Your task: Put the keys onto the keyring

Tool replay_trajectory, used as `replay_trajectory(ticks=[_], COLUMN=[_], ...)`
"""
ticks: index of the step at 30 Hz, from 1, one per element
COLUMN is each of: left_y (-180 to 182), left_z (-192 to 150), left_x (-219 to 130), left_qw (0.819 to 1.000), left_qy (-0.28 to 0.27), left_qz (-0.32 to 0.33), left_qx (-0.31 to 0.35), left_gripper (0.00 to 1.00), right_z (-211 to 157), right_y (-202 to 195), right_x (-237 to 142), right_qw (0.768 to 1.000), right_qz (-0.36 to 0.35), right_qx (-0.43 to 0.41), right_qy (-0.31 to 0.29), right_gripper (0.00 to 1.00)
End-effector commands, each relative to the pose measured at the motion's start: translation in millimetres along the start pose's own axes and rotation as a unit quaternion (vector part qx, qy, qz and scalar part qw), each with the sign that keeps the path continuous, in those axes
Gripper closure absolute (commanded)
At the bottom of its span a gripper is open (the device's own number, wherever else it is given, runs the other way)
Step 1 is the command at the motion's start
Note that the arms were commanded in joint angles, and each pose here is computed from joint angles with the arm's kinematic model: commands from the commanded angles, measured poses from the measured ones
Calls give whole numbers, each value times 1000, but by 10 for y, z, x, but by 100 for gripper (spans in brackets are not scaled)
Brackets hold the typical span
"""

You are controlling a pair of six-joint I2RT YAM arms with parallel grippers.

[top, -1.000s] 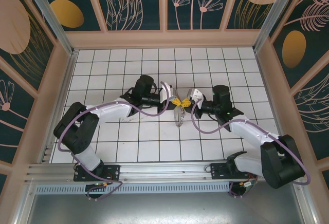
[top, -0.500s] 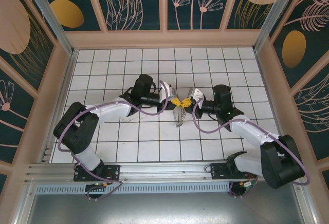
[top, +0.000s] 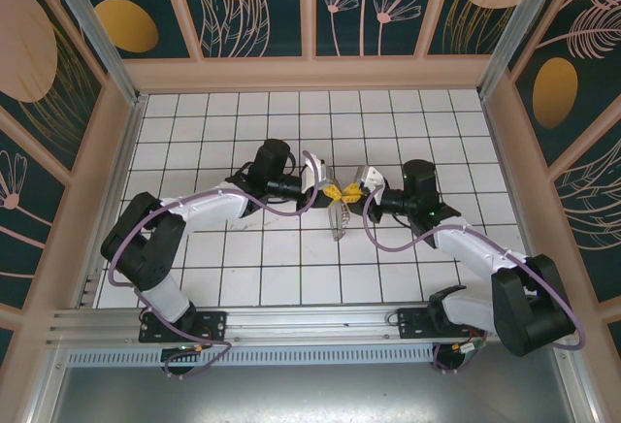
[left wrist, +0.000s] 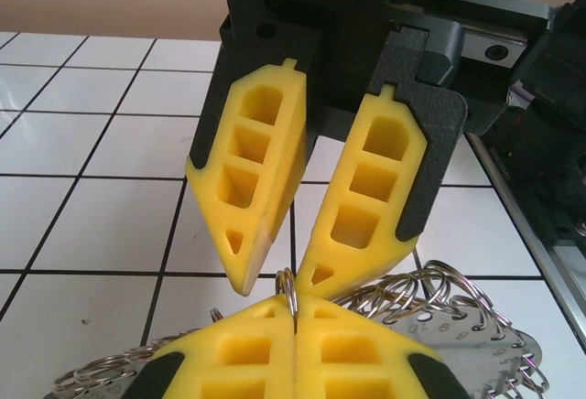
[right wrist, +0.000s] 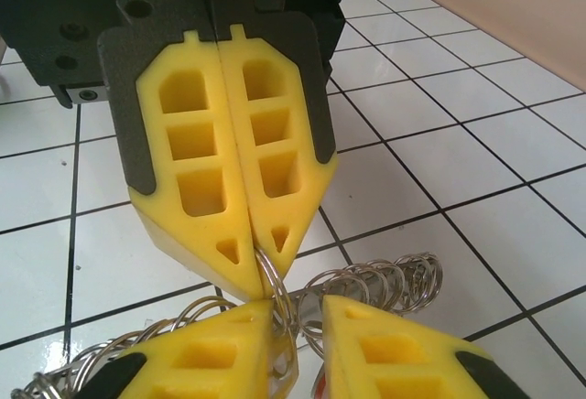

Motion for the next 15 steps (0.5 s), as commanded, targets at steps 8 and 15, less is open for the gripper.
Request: replay_trajectory(ticks=[8,15], left_y=[-81,-46], left_z=[167,137], left_x=[63,59], left_qw=[998,999], left_qy=[-14,12], left_qz=[-47,-18], left_qx=[30,32], left_gripper=[100,89], right_z=[205,206], right_y=[-91,-96], right_x=[0,-14], right_qw=[999,999], right_qz=[-2,-11], right_qx=[-39,-40], right_qy=[-31,-21], right_gripper=[91,100])
Point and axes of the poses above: each hand's point on the last joint's axis, 136 mm out from that joint toward the fingers, its own x axis out along the fingers, its own y axis along the line the jaws close on, z = x × y, the point moved 10 cm from there along -x, back along the fingers, and after that the axes turned 8 degrees about -x, right-handed, at the moved point
